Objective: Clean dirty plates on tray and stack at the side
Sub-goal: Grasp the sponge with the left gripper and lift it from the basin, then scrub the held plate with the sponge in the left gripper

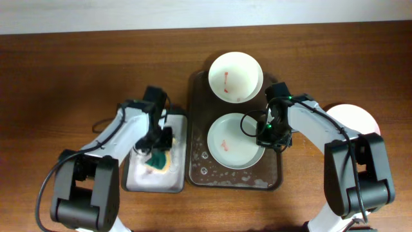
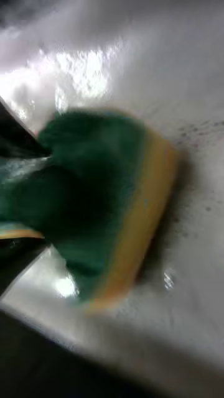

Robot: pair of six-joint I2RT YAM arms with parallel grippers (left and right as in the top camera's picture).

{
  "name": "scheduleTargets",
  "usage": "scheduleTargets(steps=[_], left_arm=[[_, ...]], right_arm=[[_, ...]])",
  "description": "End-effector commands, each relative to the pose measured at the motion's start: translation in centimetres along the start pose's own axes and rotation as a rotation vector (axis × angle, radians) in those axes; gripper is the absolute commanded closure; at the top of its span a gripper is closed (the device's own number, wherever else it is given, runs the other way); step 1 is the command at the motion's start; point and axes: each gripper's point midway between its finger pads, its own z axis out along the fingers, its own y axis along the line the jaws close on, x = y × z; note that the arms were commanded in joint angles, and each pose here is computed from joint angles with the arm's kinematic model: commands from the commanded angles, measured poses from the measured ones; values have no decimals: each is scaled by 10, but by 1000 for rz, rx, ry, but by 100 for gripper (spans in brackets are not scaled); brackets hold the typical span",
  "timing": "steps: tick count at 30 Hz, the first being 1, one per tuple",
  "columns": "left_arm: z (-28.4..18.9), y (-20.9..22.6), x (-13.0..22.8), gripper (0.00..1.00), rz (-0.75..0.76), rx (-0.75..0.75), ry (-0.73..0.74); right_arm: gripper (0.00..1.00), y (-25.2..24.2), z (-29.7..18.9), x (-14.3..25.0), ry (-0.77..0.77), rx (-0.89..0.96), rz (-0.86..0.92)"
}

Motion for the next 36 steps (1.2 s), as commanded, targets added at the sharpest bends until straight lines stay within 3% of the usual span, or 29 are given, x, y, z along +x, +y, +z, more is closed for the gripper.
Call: scheduleTargets(steps=[1, 5, 9, 12, 15, 21, 28, 31, 36], left_arm=[[33, 6, 28, 99, 1, 7, 34], [27, 4, 22, 100, 2, 12, 18], [-26, -16, -7, 100, 18, 83, -48], [-90, -56, -34, 100, 70, 229, -163], [-115, -92, -50, 100, 118, 329, -253], [-59, -186, -58, 100, 112, 453, -213], [31, -270, -17, 100, 53, 671, 99], [51, -253, 13, 100, 114, 571, 194], [45, -178, 8, 100, 92, 237, 183]], right_arm=[[96, -12, 3, 2, 4, 53, 3], [96, -12, 3, 1, 3, 53, 3], [96, -12, 3, 1, 2, 53, 2], [96, -11, 3, -2, -10, 47, -40], [96, -8, 3, -4, -16, 32, -87], [96, 7, 3, -3, -9, -54, -181], [96, 11, 3, -2, -4, -73, -161], [96, 11, 3, -2, -2, -74, -108], [96, 11, 2, -5, -12, -74, -18]])
